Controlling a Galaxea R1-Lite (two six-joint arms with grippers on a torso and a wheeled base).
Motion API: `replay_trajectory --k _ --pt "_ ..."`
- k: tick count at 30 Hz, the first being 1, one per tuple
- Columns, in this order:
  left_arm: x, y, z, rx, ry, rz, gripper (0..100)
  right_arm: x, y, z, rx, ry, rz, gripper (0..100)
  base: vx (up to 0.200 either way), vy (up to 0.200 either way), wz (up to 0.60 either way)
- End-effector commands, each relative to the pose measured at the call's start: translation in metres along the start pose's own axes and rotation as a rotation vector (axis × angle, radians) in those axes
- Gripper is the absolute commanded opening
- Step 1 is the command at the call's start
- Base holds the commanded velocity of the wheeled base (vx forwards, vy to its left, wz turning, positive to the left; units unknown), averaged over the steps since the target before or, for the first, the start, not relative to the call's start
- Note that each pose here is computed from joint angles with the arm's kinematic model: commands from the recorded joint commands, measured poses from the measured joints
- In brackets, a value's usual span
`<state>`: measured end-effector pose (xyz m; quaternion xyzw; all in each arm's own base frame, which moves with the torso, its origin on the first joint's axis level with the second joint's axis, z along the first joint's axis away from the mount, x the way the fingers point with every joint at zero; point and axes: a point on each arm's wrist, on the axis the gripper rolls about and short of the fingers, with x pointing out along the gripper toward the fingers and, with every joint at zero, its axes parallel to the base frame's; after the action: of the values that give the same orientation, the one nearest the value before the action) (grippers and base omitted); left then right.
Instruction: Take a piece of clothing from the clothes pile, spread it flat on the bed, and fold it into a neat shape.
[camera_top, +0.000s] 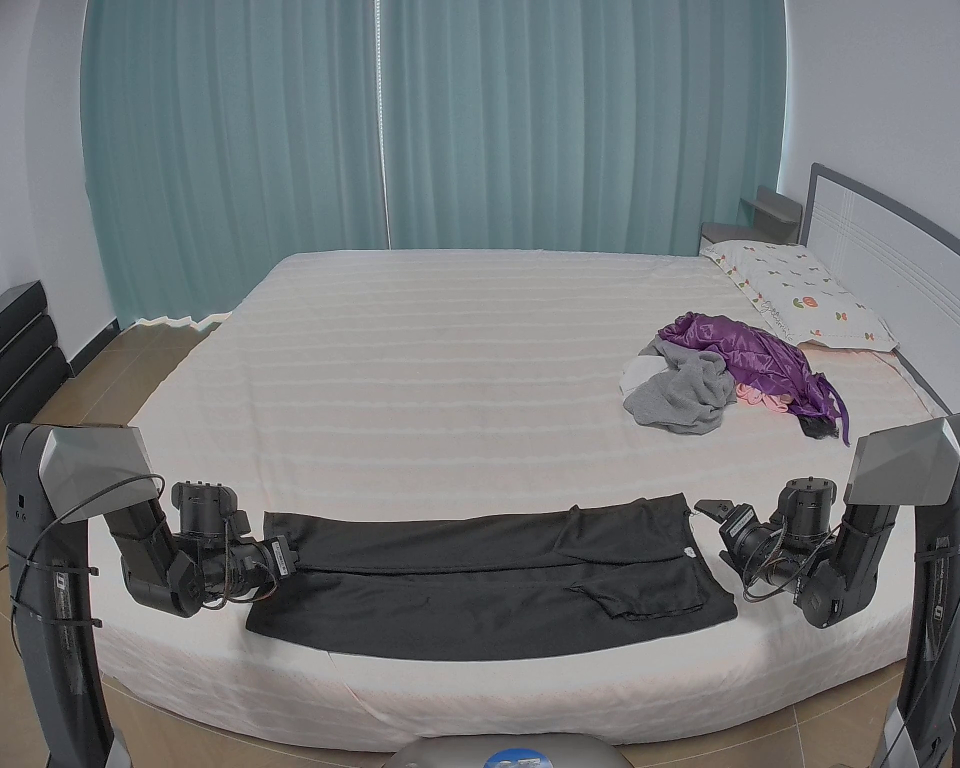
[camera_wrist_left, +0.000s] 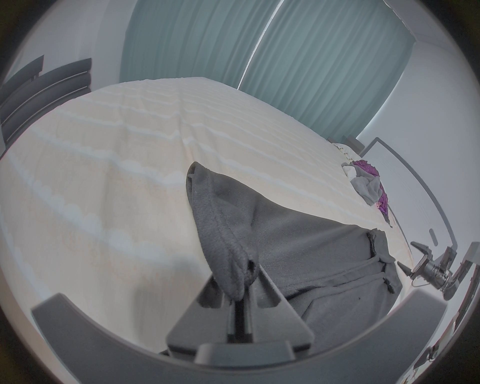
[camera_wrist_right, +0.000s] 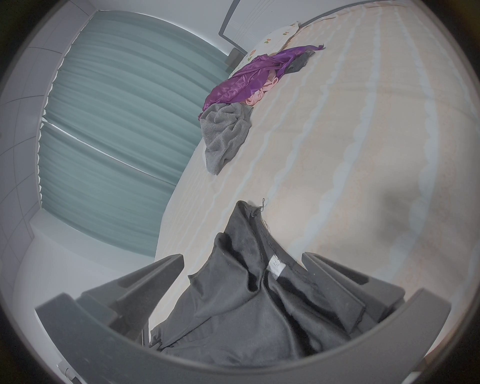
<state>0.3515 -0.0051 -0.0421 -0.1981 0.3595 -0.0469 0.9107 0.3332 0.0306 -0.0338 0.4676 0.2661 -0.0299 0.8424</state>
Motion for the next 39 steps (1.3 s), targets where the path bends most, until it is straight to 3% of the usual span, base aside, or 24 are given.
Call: replay_trajectory --k 1,7,17,25,39 --pt "0.001 -0.001 0.003 -0.018 -0.011 -0.005 0 0.001 0.000 0.005 0.005 -0.014 0.005 100 0.000 0.000 0.00" --pt "0.002 -0.006 0.011 -0.058 -0.041 -0.022 0 0.003 -0.004 0.012 0.015 -0.032 0.001 100 0.000 0.000 0.00" --pt "-0.002 -0.020 0.015 -0.047 -0.062 -0.035 0 0.004 -0.005 0.009 0.011 -0.024 -0.002 100 0.000 -0.200 0.00" --pt "-0.013 -0.043 0.029 -0.111 -0.132 -0.042 0 0.005 -0.006 0.007 0.006 -0.021 -0.007 100 0.000 -0.200 0.00" --pt "-0.023 -0.065 0.023 -0.096 -0.150 -0.016 0 0.005 -0.005 0.005 0.003 -0.017 -0.007 100 0.000 -0.200 0.00"
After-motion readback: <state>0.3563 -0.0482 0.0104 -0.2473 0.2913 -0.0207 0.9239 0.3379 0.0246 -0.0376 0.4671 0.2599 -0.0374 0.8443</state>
